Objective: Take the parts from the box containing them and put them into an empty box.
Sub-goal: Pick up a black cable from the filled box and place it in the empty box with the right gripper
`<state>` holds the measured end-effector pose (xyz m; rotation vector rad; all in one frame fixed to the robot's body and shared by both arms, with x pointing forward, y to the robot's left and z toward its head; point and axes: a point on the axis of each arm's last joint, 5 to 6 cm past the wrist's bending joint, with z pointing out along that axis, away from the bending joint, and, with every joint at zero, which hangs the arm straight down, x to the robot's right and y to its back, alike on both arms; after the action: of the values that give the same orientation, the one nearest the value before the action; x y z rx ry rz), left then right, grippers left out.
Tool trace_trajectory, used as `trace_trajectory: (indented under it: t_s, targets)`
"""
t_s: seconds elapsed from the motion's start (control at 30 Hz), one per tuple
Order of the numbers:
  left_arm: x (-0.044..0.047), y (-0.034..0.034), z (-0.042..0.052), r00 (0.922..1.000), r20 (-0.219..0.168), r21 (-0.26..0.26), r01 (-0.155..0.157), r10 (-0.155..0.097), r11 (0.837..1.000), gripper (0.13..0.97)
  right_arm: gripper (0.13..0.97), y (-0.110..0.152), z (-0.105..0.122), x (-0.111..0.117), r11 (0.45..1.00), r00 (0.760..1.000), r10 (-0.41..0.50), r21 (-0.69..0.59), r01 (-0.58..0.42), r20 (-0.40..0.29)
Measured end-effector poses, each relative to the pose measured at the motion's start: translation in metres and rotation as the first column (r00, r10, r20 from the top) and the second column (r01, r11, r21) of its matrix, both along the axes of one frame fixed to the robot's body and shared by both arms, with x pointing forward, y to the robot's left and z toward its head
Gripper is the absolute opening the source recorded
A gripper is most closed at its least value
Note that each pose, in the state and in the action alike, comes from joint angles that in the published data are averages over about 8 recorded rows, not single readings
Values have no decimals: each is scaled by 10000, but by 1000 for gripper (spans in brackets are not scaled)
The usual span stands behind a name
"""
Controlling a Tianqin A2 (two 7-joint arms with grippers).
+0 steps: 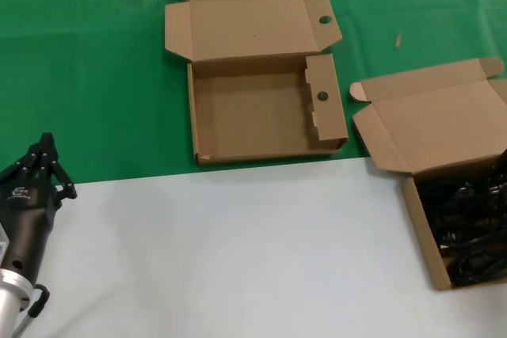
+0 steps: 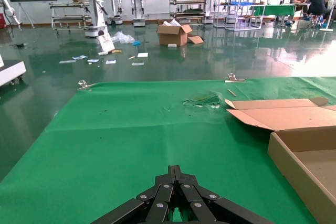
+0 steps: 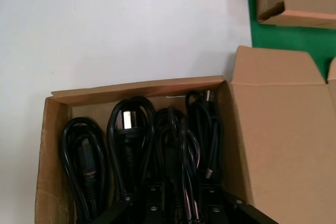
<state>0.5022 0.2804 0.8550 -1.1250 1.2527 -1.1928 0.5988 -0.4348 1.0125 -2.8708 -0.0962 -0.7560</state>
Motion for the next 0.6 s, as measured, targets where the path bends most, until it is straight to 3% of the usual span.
trace_trajectory:
  t_s: [0.33,0.6]
  targets:
    - [0,0,0,10000,0,0,0,0,10000,140,237,205,571,-73,9999,9992,70,-74,-67,390]
    - [0,0,0,10000,0,0,0,0,10000,140,237,608,1118,-10,9980,9887,587,132,-611,1382]
